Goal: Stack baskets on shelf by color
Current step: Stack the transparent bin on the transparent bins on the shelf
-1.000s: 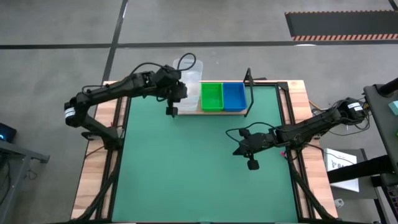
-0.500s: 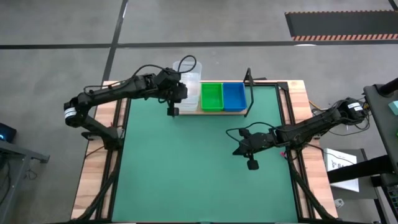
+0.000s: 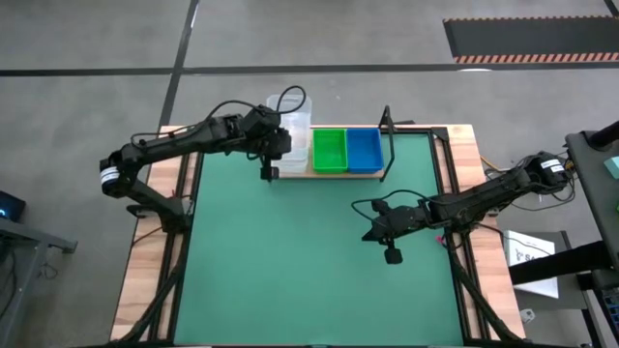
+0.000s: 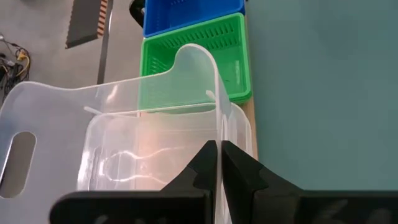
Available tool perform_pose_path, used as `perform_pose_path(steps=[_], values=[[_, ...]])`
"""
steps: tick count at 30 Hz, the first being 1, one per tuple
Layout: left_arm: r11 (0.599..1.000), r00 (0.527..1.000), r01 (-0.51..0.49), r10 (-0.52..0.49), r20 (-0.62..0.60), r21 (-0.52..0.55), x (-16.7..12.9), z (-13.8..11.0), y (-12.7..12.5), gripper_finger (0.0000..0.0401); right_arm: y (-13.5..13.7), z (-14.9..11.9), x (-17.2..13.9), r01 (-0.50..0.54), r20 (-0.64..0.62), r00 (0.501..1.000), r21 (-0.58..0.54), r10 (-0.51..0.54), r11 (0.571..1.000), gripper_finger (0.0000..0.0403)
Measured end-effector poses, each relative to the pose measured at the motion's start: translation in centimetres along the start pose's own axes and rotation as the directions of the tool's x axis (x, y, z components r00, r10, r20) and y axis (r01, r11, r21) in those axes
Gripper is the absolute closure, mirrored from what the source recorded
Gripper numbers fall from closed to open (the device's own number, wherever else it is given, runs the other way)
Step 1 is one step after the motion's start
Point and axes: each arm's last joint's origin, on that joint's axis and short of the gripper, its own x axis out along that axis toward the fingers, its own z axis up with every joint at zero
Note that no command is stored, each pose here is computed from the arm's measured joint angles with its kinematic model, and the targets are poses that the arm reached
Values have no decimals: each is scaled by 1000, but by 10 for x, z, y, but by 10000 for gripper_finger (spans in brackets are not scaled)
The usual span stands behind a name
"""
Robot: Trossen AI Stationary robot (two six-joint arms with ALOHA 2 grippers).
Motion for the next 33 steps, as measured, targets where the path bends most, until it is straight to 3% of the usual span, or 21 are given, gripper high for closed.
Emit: perform_pose_path(steps=[27, 33], values=[[1000, 998, 26, -26, -51, 0, 12, -13, -8, 400, 0, 0, 0, 0, 0, 1000, 2, 0, 1000, 394], [1000, 999, 23, -23, -46, -1, 12, -12, -7, 359, 0, 0, 0, 0, 0, 1000, 0, 0, 1000, 394]])
